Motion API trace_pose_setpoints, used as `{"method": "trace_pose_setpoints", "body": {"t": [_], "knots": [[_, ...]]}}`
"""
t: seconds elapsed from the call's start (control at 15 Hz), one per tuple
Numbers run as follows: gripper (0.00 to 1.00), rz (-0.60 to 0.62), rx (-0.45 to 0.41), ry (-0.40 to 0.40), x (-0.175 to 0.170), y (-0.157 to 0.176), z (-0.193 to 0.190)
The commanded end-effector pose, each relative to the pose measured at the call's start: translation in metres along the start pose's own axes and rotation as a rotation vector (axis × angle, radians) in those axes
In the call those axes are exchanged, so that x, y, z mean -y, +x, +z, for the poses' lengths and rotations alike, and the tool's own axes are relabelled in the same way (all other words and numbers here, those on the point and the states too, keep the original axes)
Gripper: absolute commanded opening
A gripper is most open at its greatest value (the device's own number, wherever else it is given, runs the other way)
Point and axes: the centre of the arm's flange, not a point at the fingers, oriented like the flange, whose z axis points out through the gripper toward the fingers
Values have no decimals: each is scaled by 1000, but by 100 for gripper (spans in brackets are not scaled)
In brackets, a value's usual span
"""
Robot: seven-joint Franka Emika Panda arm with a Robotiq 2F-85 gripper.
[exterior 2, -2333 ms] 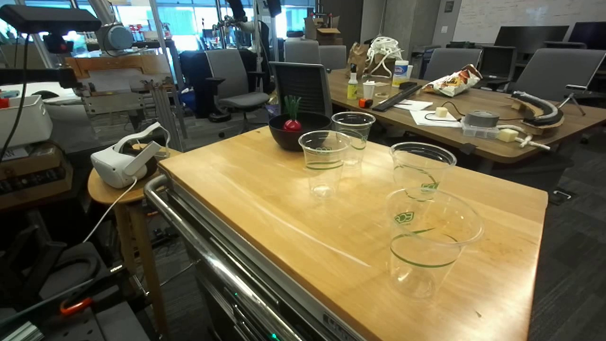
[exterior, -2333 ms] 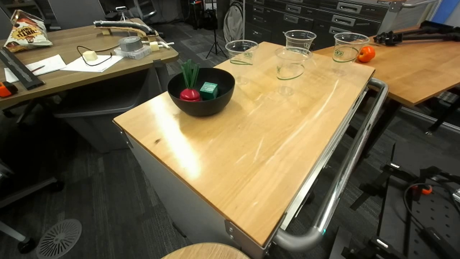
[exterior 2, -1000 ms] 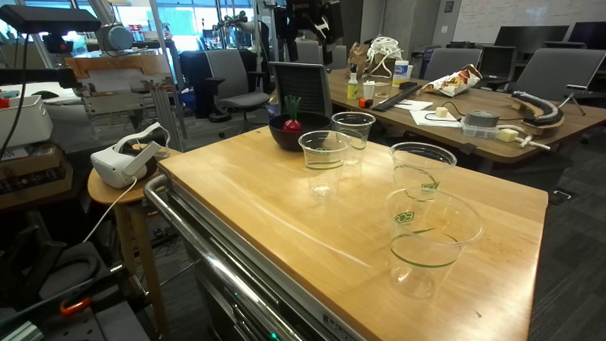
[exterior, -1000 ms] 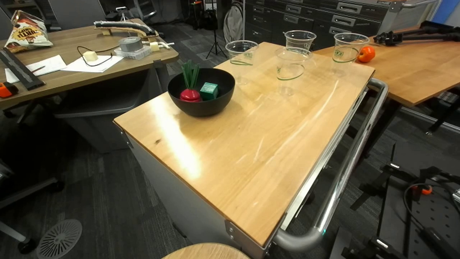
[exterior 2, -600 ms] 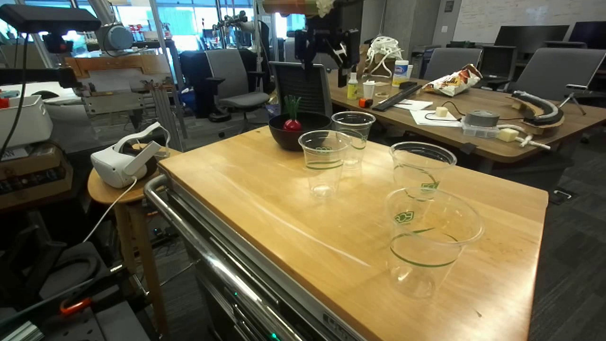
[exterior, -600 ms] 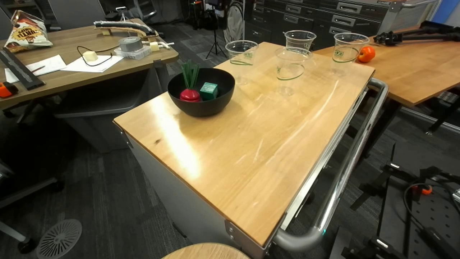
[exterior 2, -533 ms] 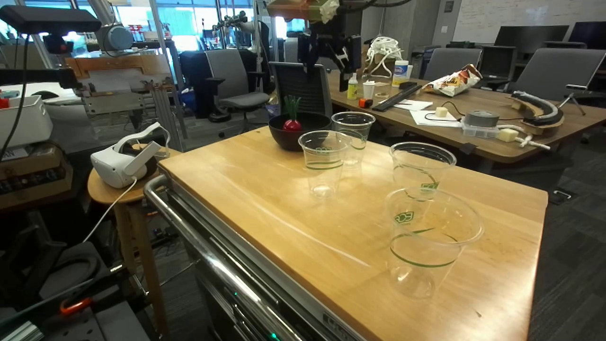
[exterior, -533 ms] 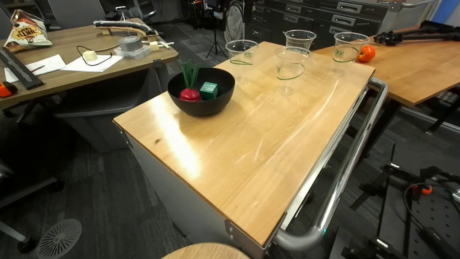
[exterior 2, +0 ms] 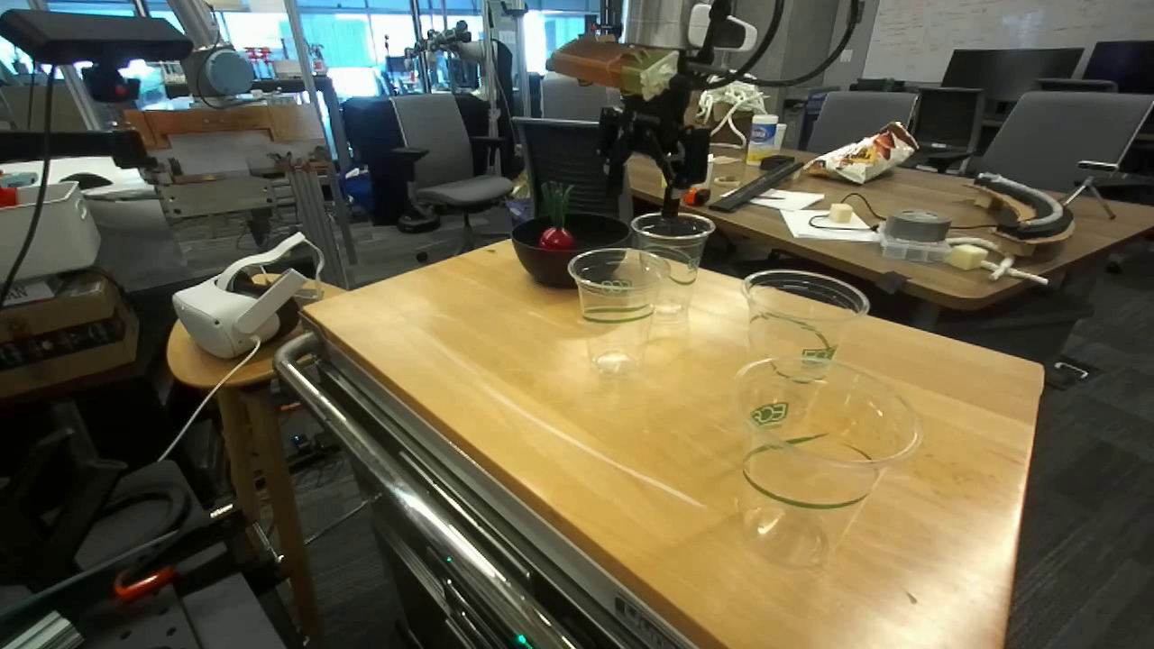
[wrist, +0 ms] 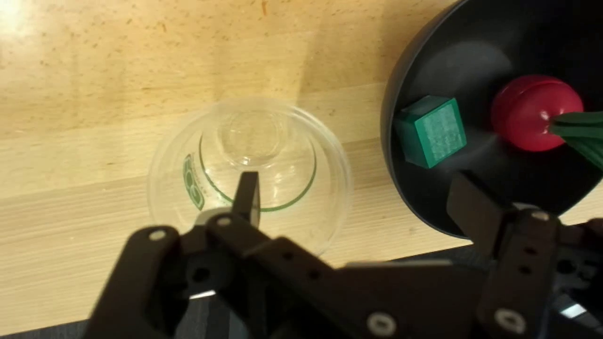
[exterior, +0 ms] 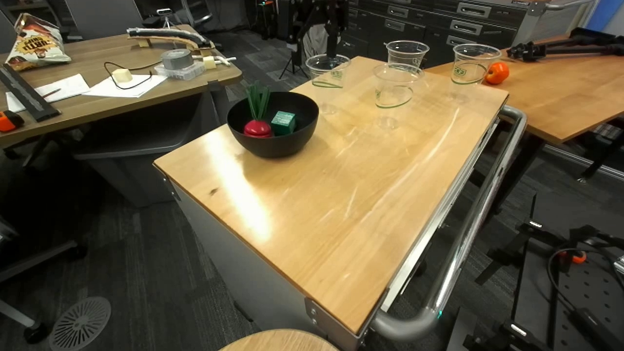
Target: Stack the clear cups inside each other
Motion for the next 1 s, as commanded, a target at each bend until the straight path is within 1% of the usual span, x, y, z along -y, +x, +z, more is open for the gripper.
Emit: {"method": "trace_pose_setpoints", "body": {"t": [0.0, 0.07, 0.13, 0.2, 0.27, 0.4, 0.53, 0.73, 0.8, 0.93], "knots": [[100, 63, 33, 37, -8, 23, 3], [75, 76, 36, 45, -11, 24, 5], [74, 84, 36, 56, -13, 25, 6], [68, 88, 39, 66, -14, 25, 5], [58, 92, 41, 73, -15, 25, 4], [42, 110, 33, 72, -18, 24, 0], [28, 137, 16, 58, -20, 25, -3], [4, 172, 10, 33, -21, 25, -2], [1, 184, 14, 29, -21, 25, -1], [0, 208, 17, 17, -21, 26, 1]]}}
